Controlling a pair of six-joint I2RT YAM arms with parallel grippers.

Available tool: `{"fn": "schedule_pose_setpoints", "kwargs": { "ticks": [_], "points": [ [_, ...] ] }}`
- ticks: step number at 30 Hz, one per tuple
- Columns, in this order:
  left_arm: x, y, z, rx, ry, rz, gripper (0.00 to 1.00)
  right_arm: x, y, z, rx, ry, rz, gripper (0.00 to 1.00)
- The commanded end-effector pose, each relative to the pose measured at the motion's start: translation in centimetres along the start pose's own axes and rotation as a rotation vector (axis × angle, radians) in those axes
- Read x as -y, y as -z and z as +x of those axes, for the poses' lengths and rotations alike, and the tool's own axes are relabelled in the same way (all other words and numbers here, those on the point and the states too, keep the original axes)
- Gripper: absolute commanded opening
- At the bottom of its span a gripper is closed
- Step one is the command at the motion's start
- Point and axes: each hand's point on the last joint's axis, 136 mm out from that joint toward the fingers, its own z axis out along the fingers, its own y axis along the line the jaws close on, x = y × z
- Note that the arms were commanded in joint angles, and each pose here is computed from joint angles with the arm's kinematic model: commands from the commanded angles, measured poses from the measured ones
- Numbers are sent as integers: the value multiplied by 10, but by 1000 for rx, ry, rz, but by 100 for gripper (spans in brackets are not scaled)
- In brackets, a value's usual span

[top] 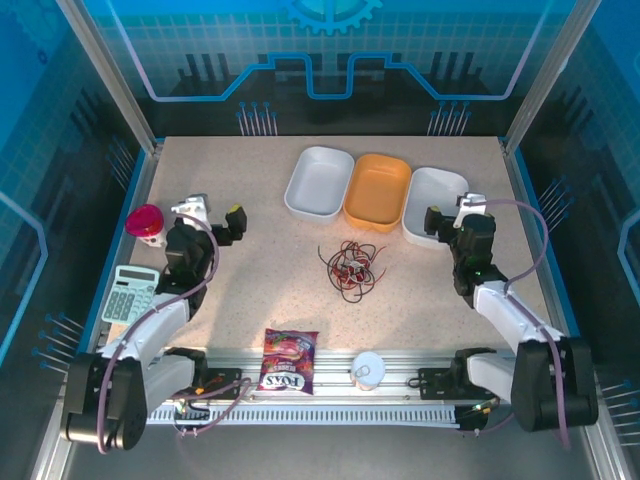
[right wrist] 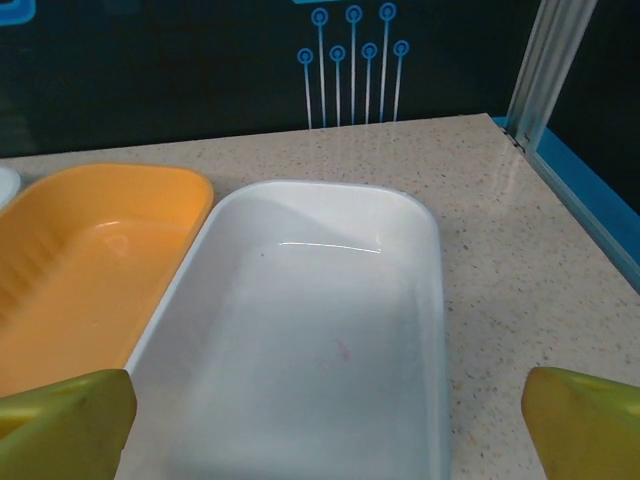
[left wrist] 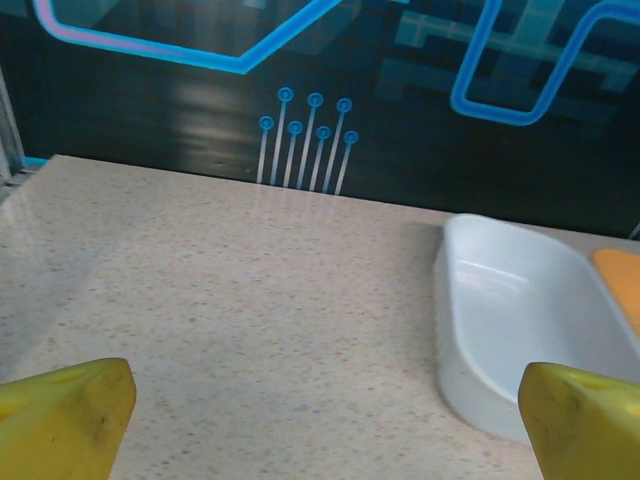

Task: Untangle the cables
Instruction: Pick up the cable.

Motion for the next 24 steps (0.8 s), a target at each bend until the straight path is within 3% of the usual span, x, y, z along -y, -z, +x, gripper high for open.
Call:
{"fn": "schedule_pose_setpoints", "kwargs": {
  "ticks": [1, 9, 15, 18, 22, 24],
  "points": [
    [33, 5, -2, -59, 81, 91, 99, 0, 22, 19, -136, -46, 58, 100],
    [122, 27, 64, -349, 120, 266, 99, -46, 76, 30, -267, -31, -4, 100],
    [173, 38, 104, -443, 135, 364, 99, -78, 97, 57, -407, -71, -78, 100],
    [199, 38, 119, -498, 107, 434, 99, -95, 100, 67, -474, -86, -127, 94],
    [219, 32, 141, -571, 120, 474, 99, -117, 100, 74, -550, -112, -187, 78],
    [226, 29, 148, -594, 132, 493, 92, -127, 100, 79, -585, -122, -213, 71]
  ]
}}
